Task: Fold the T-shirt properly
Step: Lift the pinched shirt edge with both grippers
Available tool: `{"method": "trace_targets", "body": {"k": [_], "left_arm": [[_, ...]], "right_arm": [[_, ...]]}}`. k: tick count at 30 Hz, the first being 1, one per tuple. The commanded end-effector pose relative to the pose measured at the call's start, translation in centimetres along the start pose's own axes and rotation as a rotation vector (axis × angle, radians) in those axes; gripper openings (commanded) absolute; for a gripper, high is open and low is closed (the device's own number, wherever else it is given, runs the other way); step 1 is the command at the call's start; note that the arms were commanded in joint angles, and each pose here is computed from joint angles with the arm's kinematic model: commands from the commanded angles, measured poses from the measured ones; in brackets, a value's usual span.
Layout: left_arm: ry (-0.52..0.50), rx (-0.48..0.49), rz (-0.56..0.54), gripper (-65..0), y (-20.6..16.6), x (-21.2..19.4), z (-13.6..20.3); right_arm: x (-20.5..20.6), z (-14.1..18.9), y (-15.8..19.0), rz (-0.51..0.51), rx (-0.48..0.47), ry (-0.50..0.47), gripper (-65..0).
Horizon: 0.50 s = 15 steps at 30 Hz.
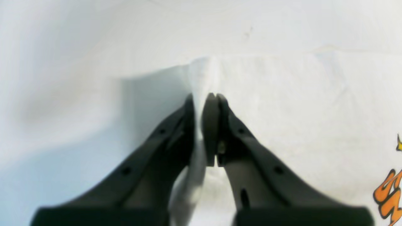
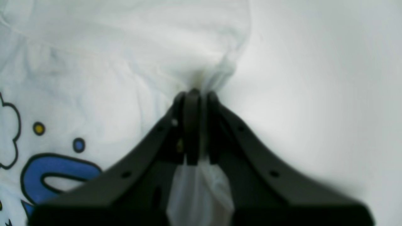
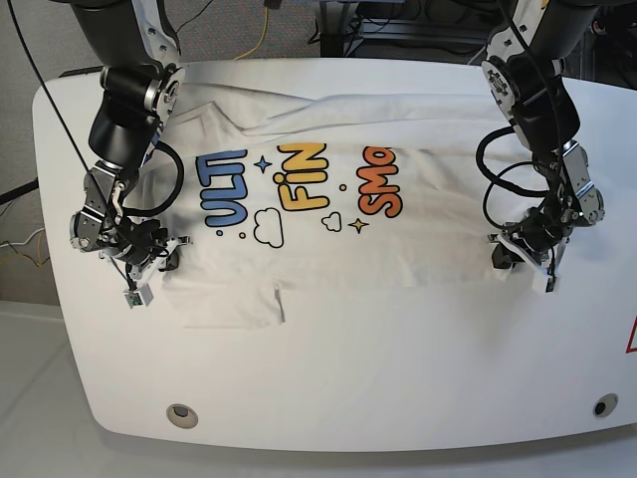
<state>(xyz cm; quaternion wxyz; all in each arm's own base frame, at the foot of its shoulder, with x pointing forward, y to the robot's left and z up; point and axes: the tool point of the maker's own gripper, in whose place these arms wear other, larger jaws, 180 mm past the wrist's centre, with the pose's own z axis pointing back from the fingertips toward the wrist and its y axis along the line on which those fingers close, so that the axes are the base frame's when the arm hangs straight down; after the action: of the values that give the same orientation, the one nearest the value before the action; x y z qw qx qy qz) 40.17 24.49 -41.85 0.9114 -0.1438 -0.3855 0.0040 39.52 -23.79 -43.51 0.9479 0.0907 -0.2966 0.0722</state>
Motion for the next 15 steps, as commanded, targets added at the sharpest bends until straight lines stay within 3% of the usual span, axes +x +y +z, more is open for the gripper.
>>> {"method": "trace_targets", "body": {"k": [1, 15], "left_arm": [[0.016, 0.02, -0.058, -62.8, 0.6, 1.7, 0.4], [0.011, 0.012, -0.083, -62.8, 0.1, 2.9, 0.2]], "right_arm": [[-1.8, -0.1, -0.1, 0.027, -0.009, 0.101, -65.0], [-0.8, 0.1, -0.1, 0.027, -0.01, 0.086, -65.0]]}}
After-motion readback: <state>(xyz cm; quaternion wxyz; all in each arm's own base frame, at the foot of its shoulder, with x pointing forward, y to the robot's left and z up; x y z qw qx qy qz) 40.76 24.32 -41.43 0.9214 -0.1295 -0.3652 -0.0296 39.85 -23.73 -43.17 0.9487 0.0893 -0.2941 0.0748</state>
